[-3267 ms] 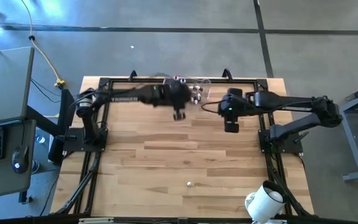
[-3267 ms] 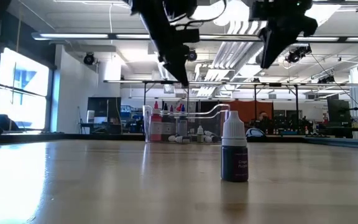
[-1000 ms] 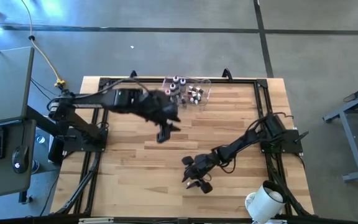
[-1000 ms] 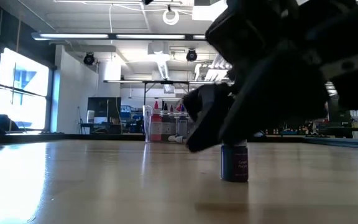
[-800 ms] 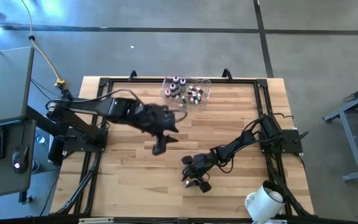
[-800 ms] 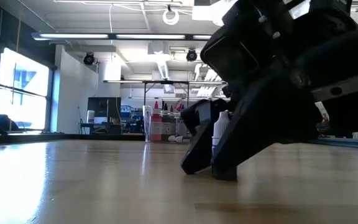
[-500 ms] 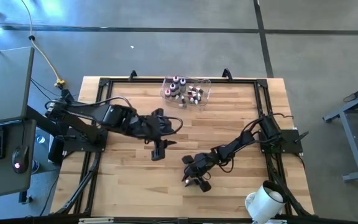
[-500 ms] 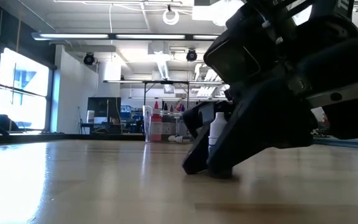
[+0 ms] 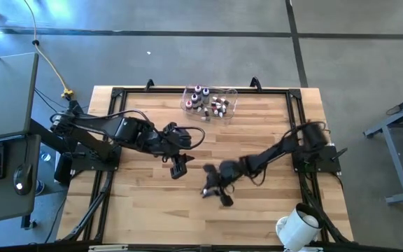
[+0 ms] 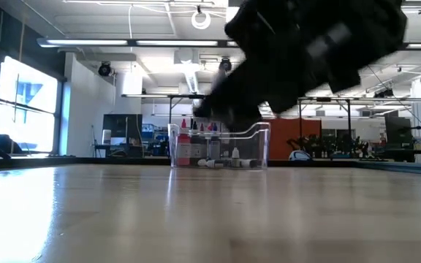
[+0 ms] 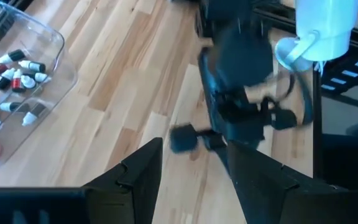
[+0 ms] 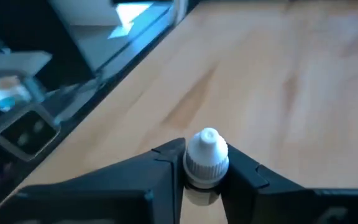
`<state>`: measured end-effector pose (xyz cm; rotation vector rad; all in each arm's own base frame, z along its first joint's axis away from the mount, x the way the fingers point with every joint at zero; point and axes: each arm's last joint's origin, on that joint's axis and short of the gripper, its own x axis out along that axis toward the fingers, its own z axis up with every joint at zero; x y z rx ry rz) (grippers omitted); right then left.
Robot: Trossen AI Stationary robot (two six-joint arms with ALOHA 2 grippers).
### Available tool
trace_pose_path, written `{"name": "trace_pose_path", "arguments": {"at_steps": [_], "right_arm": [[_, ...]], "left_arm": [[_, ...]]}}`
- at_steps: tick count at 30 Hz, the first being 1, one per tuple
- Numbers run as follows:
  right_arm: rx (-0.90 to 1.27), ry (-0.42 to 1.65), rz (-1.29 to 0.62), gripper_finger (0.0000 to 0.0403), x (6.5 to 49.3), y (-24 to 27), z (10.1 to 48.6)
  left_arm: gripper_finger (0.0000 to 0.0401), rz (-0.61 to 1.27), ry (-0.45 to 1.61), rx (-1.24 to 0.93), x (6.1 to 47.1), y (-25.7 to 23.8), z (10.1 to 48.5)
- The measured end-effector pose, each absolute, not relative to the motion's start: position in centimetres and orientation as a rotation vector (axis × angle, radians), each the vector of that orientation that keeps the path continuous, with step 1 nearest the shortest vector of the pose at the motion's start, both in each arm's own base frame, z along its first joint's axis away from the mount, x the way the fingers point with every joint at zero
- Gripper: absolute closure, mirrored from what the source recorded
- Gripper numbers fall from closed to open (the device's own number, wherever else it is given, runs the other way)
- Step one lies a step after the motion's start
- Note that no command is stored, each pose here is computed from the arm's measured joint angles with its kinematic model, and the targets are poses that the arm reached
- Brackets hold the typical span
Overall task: Pick & Place food coloring
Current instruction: Put the food coloring into the transparent bin, then return to Home Position
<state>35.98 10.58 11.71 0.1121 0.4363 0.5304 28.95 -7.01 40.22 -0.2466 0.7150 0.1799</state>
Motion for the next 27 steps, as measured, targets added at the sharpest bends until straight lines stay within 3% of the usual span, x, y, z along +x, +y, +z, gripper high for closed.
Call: {"name": "trace_pose_path", "arguments": {"at_steps": [4, 8, 12, 19, 27], "right_arm": [[0.024, 0.396, 0.407, 0.0326, 35.7, 6.8, 16.0], [-0.160, 0.320, 0.122, 0.0338, 34.4, 0.6, 21.5], [-0.194, 0.348, -0.105, 0.0335, 32.1, -6.5, 23.6], [0.018, 0.390, -0.301, 0.0327, 29.2, -17.1, 21.1], [-0.045, 0.478, -0.374, 0.0291, 30.2, -18.9, 16.8]], "left_arm": [[0.0222, 0.184, 0.720, -0.252, 28.8, -7.0, 40.2], [0.0222, 0.177, 0.721, -0.256, 28.8, -7.0, 40.3], [0.0222, 0.176, 0.751, -0.247, 28.6, -7.0, 40.1], [0.0222, 0.266, 0.770, -0.197, 28.3, -6.6, 39.8], [0.0222, 0.318, 0.760, -0.147, 28.2, -6.4, 39.7]]}}
